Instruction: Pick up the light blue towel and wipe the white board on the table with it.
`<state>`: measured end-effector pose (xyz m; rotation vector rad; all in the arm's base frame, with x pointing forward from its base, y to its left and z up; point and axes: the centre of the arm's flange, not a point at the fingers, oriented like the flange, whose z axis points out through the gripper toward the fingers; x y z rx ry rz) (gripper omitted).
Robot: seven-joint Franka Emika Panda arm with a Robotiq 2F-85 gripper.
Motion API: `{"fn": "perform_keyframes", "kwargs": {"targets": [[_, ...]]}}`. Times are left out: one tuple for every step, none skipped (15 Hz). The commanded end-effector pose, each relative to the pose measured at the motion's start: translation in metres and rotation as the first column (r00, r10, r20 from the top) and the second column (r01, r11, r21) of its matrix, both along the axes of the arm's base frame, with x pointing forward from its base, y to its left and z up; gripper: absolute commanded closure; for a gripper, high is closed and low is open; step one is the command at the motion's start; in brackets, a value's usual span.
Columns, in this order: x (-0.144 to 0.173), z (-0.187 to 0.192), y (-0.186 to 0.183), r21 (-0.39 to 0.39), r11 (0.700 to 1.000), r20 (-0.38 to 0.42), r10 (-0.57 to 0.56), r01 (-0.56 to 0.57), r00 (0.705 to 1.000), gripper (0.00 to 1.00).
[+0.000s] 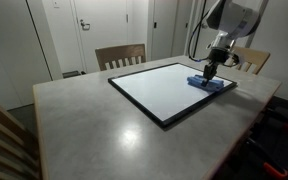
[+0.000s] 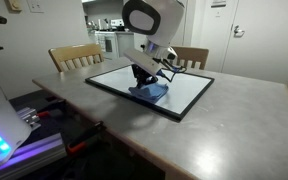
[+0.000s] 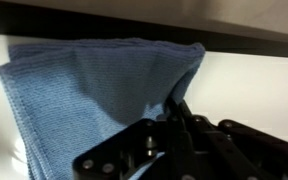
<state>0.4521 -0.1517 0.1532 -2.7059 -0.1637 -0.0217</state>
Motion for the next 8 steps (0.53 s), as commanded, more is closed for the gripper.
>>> {"fn": "perform_keyframes", "kwargs": {"targets": [[0.002, 0.005, 0.014, -0.004, 1.000, 0.010, -0.001, 0.001, 1.000, 0.99], [0.004, 0.004, 0.017, -0.005, 1.000, 0.009, 0.003, -0.003, 1.000, 0.99], [0.005, 0.004, 0.019, -0.005, 1.000, 0.009, 0.007, -0.007, 1.000, 0.99], [0.007, 0.004, 0.022, -0.005, 1.000, 0.008, 0.011, -0.011, 1.000, 0.99], [0.009, 0.004, 0.024, -0.006, 1.000, 0.006, 0.010, -0.010, 1.000, 0.99], [0.010, 0.005, 0.028, -0.007, 1.000, 0.004, 0.009, -0.009, 1.000, 0.99], [0.011, 0.005, 0.031, -0.006, 1.000, 0.001, 0.008, -0.008, 1.000, 0.99], [0.012, 0.005, 0.033, -0.006, 1.000, -0.001, 0.010, -0.010, 1.000, 0.99]]}}
